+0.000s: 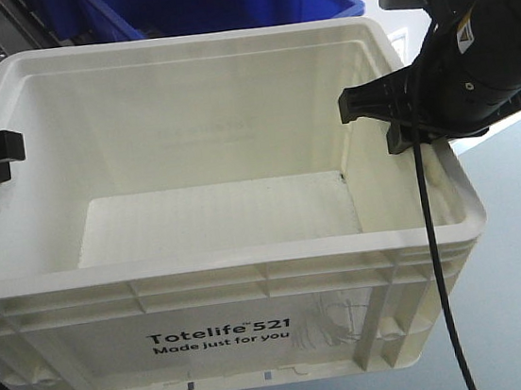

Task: Move bin from left to right shelf
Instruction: 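Carry the crate with both grippers toward the other shelf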

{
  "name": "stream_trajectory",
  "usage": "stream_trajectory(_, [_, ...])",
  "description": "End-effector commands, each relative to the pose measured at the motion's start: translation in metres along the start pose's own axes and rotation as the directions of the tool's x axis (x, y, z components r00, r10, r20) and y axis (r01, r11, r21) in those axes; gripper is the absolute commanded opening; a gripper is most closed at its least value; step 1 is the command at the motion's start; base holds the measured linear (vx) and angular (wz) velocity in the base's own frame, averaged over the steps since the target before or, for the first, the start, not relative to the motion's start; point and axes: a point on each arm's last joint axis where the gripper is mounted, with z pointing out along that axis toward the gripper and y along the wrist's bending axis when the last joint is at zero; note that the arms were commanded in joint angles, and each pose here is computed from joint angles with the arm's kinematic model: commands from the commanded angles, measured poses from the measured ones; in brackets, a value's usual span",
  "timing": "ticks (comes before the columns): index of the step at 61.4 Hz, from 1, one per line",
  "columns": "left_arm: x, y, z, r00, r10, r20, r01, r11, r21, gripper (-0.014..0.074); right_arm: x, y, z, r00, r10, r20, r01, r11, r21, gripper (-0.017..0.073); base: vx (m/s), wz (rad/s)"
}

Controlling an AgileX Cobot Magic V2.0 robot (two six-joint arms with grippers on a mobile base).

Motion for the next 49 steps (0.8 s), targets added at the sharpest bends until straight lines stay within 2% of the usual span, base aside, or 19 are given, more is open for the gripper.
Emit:
stream_trajectory(1, [-0.0162, 0.0004, -0.0243, 0.983, 0.053, 0.177, -0.05, 0.999, -0.021, 0.0038, -0.0128, -0.016, -0.0261, 0.985, -0.025, 0.169, 0.011, 0.997, 0.081, -0.0008, 0.08, 0.32])
stream_trajectory(49, [-0.0162, 0.0004, -0.0243, 0.983, 0.053, 0.177, -0.05, 0.999, -0.021, 0.0038, -0.0128, -0.016, -0.0261, 0.985, -0.025, 0.169, 0.011, 0.997, 0.081, -0.0008, 0.07, 0.26])
